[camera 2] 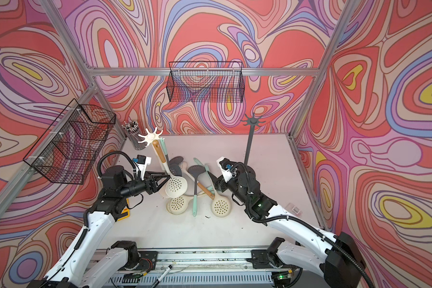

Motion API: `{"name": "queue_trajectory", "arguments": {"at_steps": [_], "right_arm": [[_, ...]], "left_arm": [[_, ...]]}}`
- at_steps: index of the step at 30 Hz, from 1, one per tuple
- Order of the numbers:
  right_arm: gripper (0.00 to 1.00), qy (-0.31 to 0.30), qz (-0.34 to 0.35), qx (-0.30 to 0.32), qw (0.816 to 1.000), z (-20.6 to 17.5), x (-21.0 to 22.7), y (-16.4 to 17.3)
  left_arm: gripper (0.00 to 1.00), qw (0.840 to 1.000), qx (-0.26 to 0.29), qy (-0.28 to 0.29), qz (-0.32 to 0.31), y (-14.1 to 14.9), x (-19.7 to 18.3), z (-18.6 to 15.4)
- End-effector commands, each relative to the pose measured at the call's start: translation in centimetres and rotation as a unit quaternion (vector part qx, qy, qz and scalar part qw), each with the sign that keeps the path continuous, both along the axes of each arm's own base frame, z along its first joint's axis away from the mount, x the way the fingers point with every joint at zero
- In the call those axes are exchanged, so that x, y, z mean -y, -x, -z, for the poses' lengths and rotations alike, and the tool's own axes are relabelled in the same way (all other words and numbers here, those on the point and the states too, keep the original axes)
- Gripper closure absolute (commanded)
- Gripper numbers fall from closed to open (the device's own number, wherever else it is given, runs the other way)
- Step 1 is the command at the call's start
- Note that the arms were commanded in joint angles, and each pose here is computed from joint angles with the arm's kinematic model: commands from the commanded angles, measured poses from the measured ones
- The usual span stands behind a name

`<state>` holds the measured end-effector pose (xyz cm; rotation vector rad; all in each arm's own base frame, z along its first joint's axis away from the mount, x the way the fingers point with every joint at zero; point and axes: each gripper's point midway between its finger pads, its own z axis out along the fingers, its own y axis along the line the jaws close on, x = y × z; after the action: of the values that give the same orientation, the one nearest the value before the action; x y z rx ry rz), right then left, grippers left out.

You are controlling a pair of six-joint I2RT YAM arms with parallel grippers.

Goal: Hang the skimmer on the kitchen utensil rack
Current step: Hang the skimmer on the rack, then pick up the skimmer from the center of the board.

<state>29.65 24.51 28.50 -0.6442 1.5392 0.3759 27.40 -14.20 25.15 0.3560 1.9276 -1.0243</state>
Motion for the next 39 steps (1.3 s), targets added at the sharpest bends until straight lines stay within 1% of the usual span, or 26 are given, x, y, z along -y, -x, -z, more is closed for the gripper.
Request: {"name": "queue_trajectory", "arguments": {"at_steps": [1,4,6,16,19,24,31,35,39], "right_arm": [[0.15,0.007,-0.008,0.006,1.000,0.0,-0.4,0.1],[0.15,0.007,-0.008,0.007,1.000,0.0,-0.4,0.1],[0.15,0.007,-0.008,0.007,1.000,0.1,-0.4,0.1],[0.15,-0.002,-0.028,0.011,1.000,-0.7,-0.8,0.6],[0.15,-0.010,-0.043,0.013,0.999,-1.5,-1.2,1.0],[0.16,-0.037,-0.070,0.010,0.997,-3.3,-2.0,1.5],[0.17,-0.110,-0.126,-0.009,0.986,-6.3,-4.5,1.8],[0.18,-0.127,-0.129,-0.013,0.983,-7.8,-6.1,1.0],[0.19,-0.134,-0.129,-0.017,0.982,-9.2,-7.6,0.4]], "left_arm": [[0.39,1.000,0.028,-0.001,-0.007,-0.4,-0.3,-1.6],[0.33,0.999,0.030,-0.003,-0.010,-0.5,-0.4,-1.7],[0.24,0.999,0.034,-0.006,-0.012,-0.4,-0.4,-1.7],[0.05,0.997,0.062,-0.032,-0.040,0.4,-1.4,-2.3],[0.03,0.996,0.070,-0.041,-0.048,0.7,-1.7,-2.6],[0.03,0.993,0.076,-0.057,-0.071,0.8,-2.4,-2.9],[0.03,0.986,0.079,-0.080,-0.122,0.6,-4.0,-3.3],[0.03,0.979,0.093,-0.096,-0.153,0.7,-5.0,-3.8],[0.02,0.971,0.074,-0.122,-0.194,0.8,-6.5,-3.1]]}}
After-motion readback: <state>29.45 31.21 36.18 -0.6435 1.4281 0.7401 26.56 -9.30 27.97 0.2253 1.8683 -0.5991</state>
